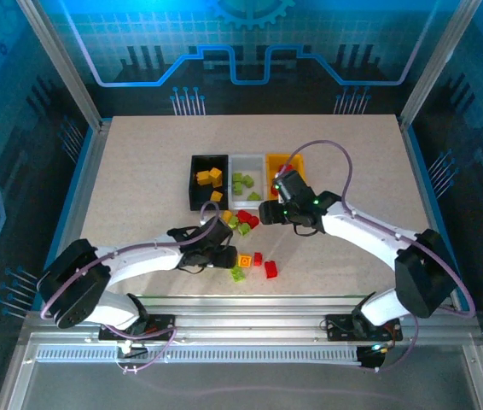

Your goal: Sort the legos into containers by color

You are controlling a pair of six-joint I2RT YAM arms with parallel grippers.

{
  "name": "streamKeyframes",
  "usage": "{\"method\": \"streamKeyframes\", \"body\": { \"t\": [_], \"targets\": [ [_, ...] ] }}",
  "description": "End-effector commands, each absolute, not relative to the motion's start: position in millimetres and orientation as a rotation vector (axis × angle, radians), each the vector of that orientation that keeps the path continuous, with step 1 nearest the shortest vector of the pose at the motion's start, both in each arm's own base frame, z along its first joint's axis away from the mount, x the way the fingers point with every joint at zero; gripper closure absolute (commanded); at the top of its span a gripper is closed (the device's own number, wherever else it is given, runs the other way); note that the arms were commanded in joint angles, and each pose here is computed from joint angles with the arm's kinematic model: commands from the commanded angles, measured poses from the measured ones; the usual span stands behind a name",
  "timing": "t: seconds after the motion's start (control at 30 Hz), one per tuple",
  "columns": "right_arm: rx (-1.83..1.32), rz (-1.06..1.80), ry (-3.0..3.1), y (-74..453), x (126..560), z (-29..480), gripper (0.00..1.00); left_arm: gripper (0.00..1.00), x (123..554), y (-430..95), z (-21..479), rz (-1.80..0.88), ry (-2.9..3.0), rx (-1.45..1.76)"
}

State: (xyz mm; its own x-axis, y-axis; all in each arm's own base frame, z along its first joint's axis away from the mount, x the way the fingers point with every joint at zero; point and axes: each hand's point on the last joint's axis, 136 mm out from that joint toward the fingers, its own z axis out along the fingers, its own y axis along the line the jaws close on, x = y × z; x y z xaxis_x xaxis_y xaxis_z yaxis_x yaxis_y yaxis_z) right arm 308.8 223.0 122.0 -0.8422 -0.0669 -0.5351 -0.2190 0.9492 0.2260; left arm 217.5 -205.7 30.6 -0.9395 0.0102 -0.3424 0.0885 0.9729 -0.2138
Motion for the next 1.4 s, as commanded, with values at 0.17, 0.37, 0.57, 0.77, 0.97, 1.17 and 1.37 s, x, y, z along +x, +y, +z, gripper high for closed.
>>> {"method": "streamKeyframes", "body": {
  "t": [0.17, 0.37, 0.57, 0.77, 0.97, 1.17, 1.37],
  "targets": [
    [-0.173, 0.382, 2.497, 218.0, 309.6, 135.2, 0.31, 0.49, 236.0, -211.8, 29.0, -0.237, 2.747, 0.094],
    [-0.159, 0.382, 2.486, 212.9, 308.8, 138.4, 0.31, 0.64, 236.4, -207.5, 29.2, -0.204, 2.748, 0.088],
    [-0.138, 0.379, 2.469, 207.4, 309.3, 144.1, 0.3, 0.74, 238.8, -213.6, 57.9, -0.286, 2.699, 0.079],
    [-0.116, 0.385, 2.458, 202.0, 309.5, 147.5, 0.3, 0.75, 293.1, -227.4, 129.8, -0.412, 2.534, 0.006],
    [-0.102, 0.374, 2.479, 196.8, 307.8, 141.1, 0.3, 0.73, 381.9, -242.2, 159.9, -0.381, 2.432, -0.04],
    [-0.093, 0.379, 2.5, 191.9, 300.7, 134.9, 0.3, 0.75, 447.4, -250.7, 141.8, -0.314, 2.454, -0.092],
    [-0.088, 0.391, 2.508, 189.8, 294.6, 132.1, 0.3, 0.74, 473.6, -256.3, 124.4, -0.233, 2.475, -0.088]
  ]
}}
